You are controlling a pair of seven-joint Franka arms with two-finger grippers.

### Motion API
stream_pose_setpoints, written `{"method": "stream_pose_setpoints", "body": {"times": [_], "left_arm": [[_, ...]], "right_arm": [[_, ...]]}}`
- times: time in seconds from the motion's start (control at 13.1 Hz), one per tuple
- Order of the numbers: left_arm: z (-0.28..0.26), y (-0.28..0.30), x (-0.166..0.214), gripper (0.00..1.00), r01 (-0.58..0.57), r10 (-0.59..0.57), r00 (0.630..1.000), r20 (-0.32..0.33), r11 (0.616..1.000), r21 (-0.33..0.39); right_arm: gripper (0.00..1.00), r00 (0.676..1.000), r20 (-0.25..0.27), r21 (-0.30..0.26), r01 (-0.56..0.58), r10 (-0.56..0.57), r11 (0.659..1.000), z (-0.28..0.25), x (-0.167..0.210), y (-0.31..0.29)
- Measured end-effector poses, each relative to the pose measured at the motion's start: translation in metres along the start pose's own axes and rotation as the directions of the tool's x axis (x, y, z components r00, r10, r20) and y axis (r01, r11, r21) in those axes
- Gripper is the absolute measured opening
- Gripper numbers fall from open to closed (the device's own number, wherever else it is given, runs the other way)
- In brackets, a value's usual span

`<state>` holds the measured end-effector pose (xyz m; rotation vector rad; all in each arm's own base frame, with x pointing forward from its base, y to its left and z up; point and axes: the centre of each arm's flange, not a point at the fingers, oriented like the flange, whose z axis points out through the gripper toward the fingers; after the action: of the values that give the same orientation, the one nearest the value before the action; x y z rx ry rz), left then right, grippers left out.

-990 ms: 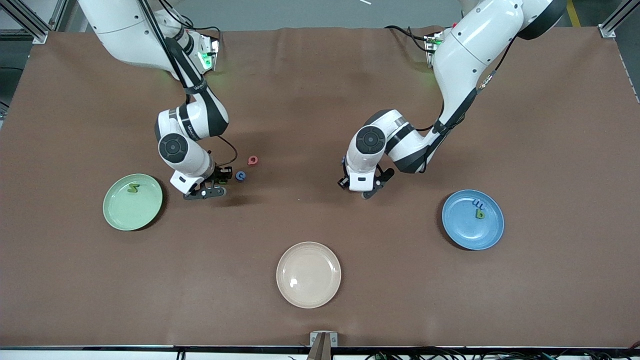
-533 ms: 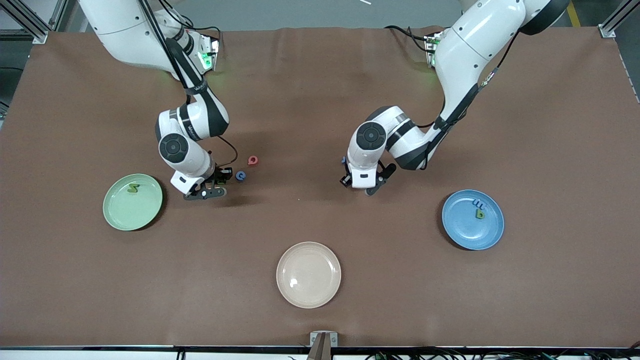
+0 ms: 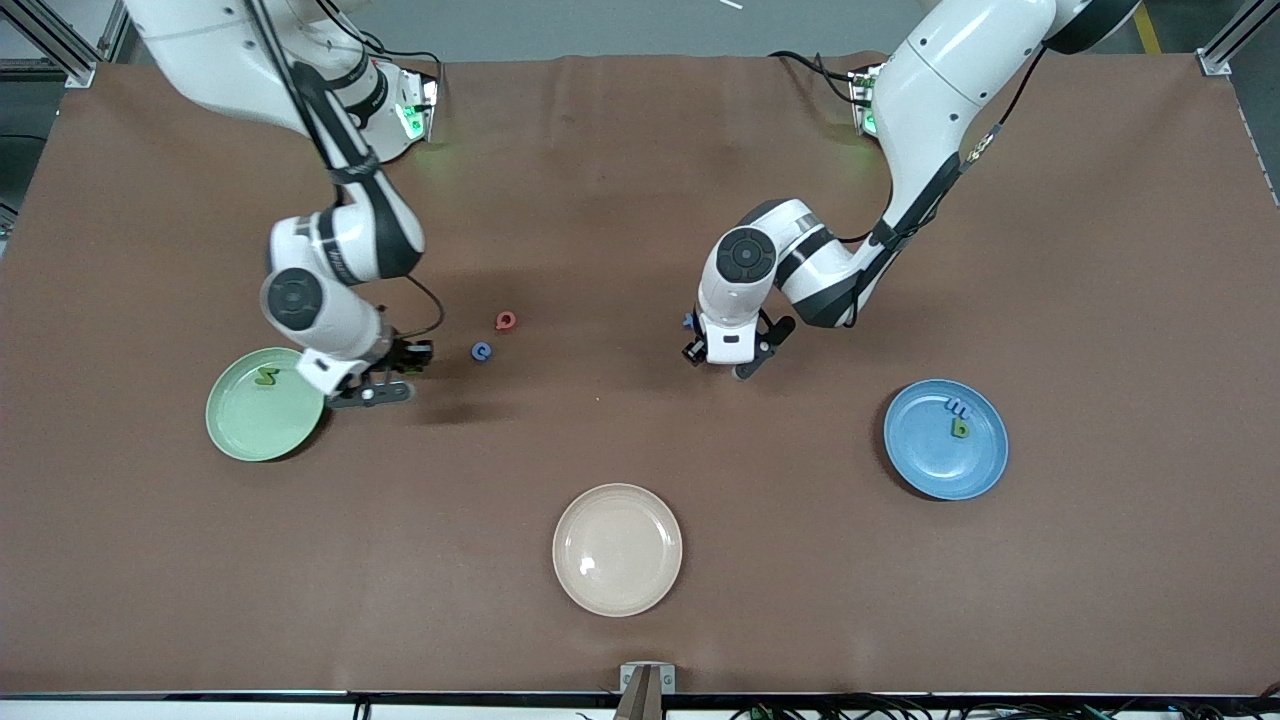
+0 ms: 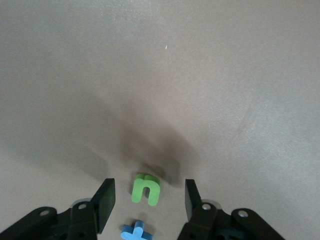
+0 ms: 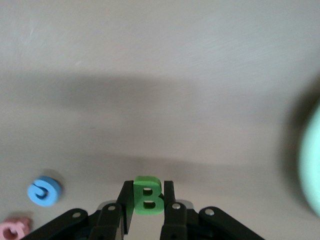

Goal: Sort upper and lower case letters into plates
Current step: 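Grasp the u with the left gripper while the right gripper grasps the B, then drop the u in the blue plate while the right gripper drops the B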

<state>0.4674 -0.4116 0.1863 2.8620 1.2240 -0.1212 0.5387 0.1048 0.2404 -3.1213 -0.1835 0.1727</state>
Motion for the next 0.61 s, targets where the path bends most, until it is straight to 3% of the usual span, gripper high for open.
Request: {"method": "stream_pose_setpoints", "body": {"times": [0.15, 0.61], "left_arm": [[0.002, -0.001, 0.0, 0.64, -0.001, 0.001, 1.0, 0.002, 1.0, 0.0], [0.012, -0.008, -0.002, 0.6, -0.013, 0.013, 1.0, 0.002, 1.0, -0.005]], "right_arm": [[0.28, 1.0, -0.01, 0.013, 0.013, -0.013, 1.0, -0.026, 0.001, 0.053], [0.28, 0.995, -0.037, 0.023, 0.098, -0.097, 0.995, -0.031, -0.001, 0.168]]}}
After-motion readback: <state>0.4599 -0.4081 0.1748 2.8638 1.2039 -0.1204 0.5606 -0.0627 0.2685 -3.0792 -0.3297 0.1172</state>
